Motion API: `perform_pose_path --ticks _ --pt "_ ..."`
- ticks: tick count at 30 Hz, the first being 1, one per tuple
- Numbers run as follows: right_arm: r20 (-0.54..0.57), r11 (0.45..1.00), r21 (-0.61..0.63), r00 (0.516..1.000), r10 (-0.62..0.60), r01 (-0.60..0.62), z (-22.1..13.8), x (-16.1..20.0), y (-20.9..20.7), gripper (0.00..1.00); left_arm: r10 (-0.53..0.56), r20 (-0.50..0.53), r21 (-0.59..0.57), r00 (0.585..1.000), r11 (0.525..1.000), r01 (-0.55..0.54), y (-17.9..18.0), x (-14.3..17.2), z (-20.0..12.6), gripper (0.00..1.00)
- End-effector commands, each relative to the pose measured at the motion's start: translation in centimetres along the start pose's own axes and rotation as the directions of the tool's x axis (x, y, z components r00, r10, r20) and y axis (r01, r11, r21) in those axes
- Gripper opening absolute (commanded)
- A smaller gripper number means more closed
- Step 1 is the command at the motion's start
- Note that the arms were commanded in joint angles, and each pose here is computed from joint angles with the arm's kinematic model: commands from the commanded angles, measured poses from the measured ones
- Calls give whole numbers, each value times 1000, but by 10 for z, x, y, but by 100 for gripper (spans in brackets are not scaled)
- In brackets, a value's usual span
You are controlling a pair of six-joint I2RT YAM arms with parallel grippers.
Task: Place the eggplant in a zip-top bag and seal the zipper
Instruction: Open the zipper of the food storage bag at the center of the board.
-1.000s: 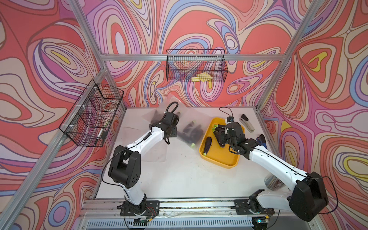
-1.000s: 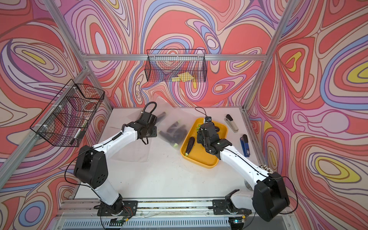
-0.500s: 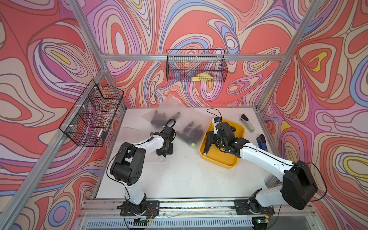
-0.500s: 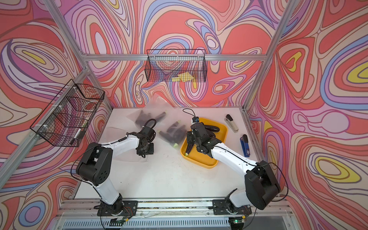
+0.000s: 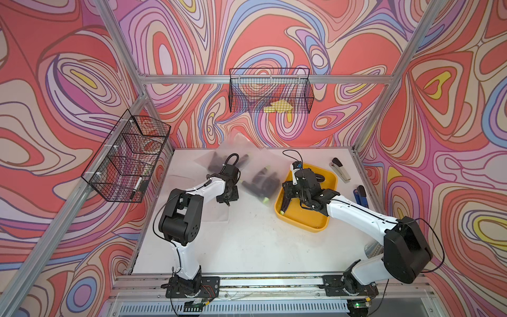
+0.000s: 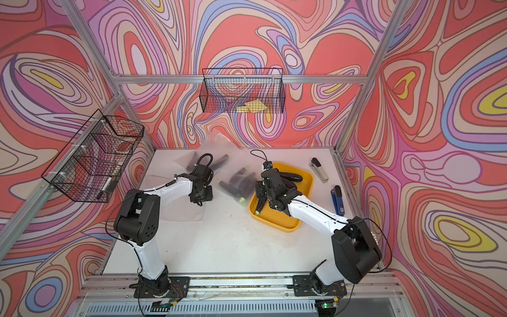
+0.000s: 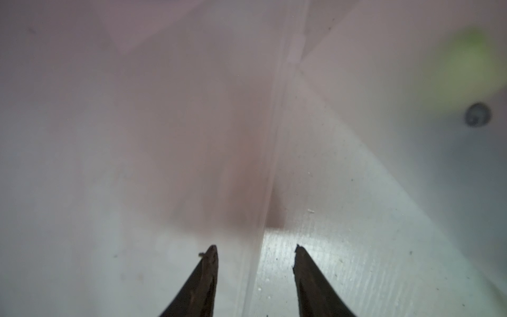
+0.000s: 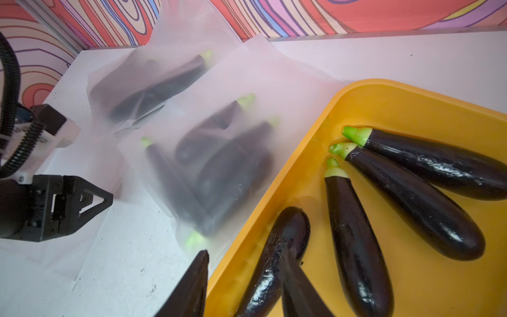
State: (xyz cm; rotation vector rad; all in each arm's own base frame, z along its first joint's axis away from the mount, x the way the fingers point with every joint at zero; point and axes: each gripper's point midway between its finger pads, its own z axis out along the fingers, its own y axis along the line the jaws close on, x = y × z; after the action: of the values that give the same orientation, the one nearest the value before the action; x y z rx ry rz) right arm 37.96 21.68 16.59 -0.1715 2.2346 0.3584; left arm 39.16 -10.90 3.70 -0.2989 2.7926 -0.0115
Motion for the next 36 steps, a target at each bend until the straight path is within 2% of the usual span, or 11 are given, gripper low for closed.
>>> perform_pose_path --ticks 1,8,25,29,36 --pt "18 1000 -16 1000 7 -7 0 -6 6 44 -7 -18 -28 1000 1000 6 7 -2 5 45" --pt "24 1000 -1 1000 6 -6 -5 -5 2 44 24 -59 -59 998 998 -27 16 6 16 32" --pt "13 1000 -1 1000 4 -4 -6 -1 0 44 -5 -72 3 997 1000 5 13 10 16 1" --pt "2 999 -26 1000 -20 20 -8 0 5 44 -24 -73 28 997 999 26 12 14 3 0" --pt "13 989 -140 998 -54 55 -14 -9 32 43 -88 -102 102 991 990 99 18 50 -31 0"
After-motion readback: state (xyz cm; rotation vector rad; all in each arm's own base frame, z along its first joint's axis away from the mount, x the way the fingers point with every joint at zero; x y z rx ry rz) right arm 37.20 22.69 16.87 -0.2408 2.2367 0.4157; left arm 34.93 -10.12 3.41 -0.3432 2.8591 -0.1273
